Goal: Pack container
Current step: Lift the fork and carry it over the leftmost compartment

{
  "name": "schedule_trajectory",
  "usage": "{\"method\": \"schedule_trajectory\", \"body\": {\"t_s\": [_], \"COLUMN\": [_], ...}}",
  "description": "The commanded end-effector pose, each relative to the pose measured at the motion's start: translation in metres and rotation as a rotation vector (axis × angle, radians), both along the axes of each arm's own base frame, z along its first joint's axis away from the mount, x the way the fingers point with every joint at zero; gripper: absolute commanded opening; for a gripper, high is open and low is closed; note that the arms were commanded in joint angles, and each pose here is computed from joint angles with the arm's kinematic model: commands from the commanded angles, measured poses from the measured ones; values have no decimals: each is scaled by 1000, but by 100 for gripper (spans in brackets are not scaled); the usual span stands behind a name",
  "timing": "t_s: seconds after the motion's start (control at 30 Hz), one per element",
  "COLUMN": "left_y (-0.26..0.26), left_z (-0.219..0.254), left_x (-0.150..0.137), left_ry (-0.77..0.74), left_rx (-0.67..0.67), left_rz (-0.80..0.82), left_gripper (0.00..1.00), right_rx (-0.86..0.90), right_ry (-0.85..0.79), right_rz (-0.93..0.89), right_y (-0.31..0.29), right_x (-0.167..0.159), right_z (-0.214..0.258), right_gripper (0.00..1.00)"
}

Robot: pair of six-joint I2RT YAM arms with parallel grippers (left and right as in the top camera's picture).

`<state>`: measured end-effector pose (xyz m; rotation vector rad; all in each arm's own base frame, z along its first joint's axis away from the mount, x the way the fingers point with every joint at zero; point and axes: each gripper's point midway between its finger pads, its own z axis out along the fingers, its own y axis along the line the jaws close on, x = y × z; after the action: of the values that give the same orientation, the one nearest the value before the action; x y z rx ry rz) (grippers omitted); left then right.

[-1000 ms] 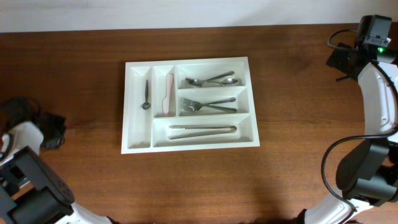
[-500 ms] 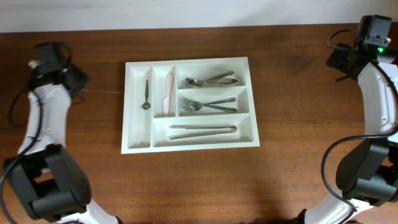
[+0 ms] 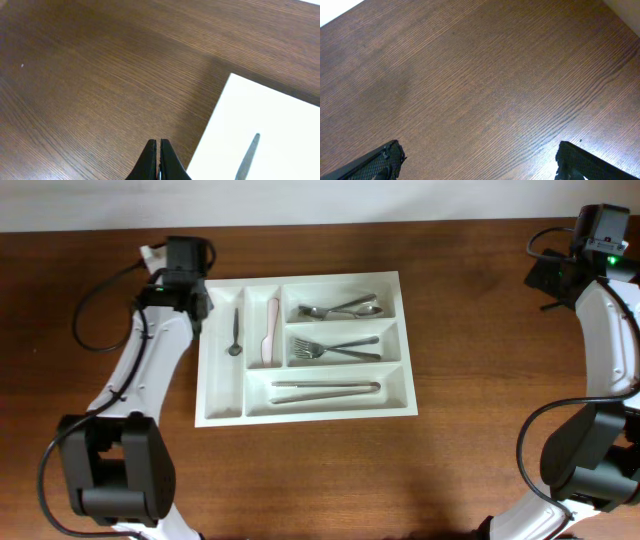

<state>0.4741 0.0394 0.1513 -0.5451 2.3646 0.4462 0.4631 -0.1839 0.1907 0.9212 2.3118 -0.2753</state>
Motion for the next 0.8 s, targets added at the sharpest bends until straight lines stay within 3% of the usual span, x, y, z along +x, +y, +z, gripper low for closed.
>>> {"method": "schedule_trajectory", "body": {"t_s": [0.0, 0.23, 0.53, 0.77], "left_y": [-2, -36, -72, -82], "left_z": [3, -20, -31, -33], "left_x": [3, 5, 0, -2], "left_ry": [20, 175, 262, 286], "left_rx": [65, 57, 52, 75], "left_rz": [-37, -370, -735, -868], "left_gripper": [2, 2, 2, 2], "right_rx": [-4, -4, -4, -4], "right_ry": [-9, -9, -9, -9], "right_rz": [-5, -5, -5, -5], "right_y": [-2, -2, -2, -2], "right_x": [0, 0, 0, 0], "right_z": [4, 4, 4, 4], "right_gripper": [99, 99, 99, 99]}}
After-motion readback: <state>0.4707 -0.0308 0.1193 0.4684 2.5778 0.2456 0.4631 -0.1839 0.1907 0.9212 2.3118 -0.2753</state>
